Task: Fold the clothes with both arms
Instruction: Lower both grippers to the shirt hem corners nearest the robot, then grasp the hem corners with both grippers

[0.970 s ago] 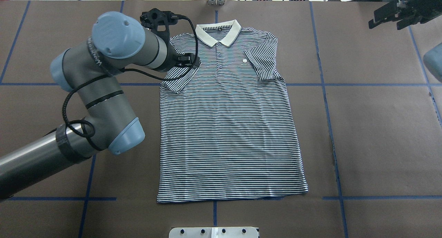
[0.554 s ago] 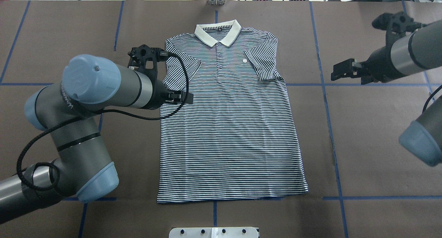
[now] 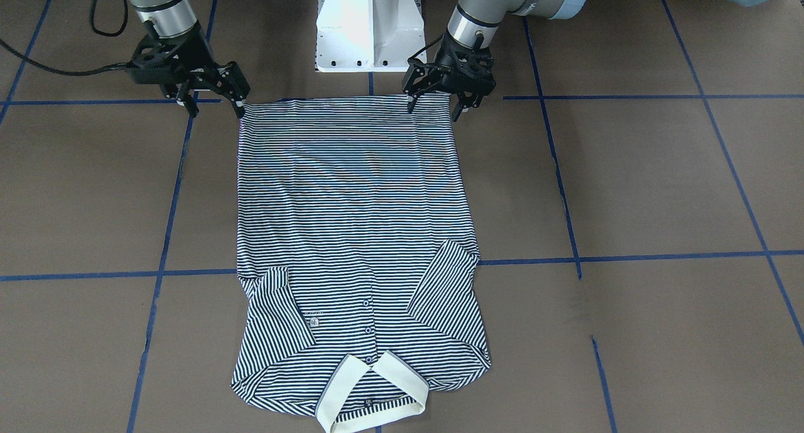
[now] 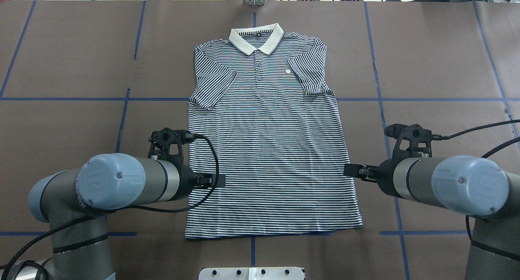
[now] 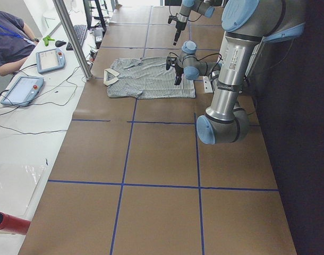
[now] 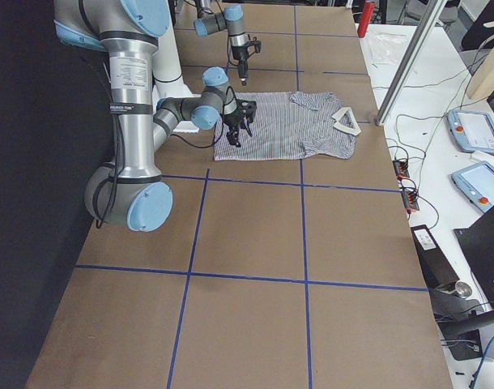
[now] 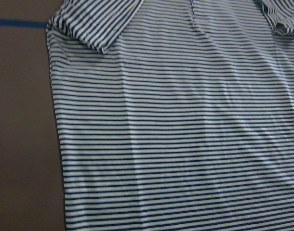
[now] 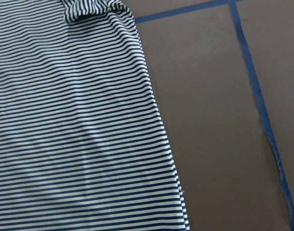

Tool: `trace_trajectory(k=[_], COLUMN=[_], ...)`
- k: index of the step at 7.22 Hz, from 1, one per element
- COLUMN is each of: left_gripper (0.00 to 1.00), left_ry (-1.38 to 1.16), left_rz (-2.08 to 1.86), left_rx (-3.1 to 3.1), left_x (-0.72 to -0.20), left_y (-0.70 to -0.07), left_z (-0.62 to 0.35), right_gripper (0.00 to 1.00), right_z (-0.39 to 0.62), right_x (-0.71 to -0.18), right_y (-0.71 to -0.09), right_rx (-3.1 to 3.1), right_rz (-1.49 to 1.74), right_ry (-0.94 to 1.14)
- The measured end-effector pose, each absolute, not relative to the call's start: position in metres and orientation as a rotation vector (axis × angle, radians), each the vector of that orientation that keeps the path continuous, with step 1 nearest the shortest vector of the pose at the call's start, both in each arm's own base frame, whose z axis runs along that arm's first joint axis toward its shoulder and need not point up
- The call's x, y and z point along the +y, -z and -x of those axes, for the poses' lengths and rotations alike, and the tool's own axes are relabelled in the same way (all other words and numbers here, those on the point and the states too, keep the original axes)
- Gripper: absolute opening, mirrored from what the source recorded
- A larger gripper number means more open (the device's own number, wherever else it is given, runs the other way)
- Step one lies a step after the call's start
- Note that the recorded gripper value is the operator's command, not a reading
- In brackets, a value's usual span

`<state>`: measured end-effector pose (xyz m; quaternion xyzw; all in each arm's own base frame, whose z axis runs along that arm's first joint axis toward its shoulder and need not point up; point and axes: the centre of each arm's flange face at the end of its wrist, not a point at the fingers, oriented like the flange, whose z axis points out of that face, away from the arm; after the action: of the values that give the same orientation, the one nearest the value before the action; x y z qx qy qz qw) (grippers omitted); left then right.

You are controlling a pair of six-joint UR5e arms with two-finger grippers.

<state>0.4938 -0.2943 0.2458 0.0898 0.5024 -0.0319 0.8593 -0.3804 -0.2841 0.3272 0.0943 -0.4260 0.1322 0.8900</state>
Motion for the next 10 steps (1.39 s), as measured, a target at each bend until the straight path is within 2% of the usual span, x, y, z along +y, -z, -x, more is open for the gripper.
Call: trace_trajectory(k=[1, 2, 5, 10], left_gripper=[0.74, 0.71, 0.66, 0.59], left_ry=[0.078, 0.097, 0.115, 0.109], left_rz=[-0.149, -0.119, -0.074, -0.06], left_rx=[1.033, 1.011, 0.947, 0.928], left_x=[-0.274, -0.257, -0.23, -0.221], left_y=[-0.261, -0.275, -0.298, -0.305], left_z=[-0.502, -0.51, -0.522, -0.529], right_gripper=[0.99, 0.99, 0.99, 0.99], right_z=[0.39, 0.393, 0.394, 0.395], right_x=[-0.271, -0.266, -0.264, -0.263], right_y=[-0.326, -0.325, -0.325, -0.325], right_rx=[-0.887, -0.888, -0.89, -0.889], right_rz=[-0.203, -0.206, -0.208, -0.208], right_ry=[-0.276, -0.276, -0.276, -0.276])
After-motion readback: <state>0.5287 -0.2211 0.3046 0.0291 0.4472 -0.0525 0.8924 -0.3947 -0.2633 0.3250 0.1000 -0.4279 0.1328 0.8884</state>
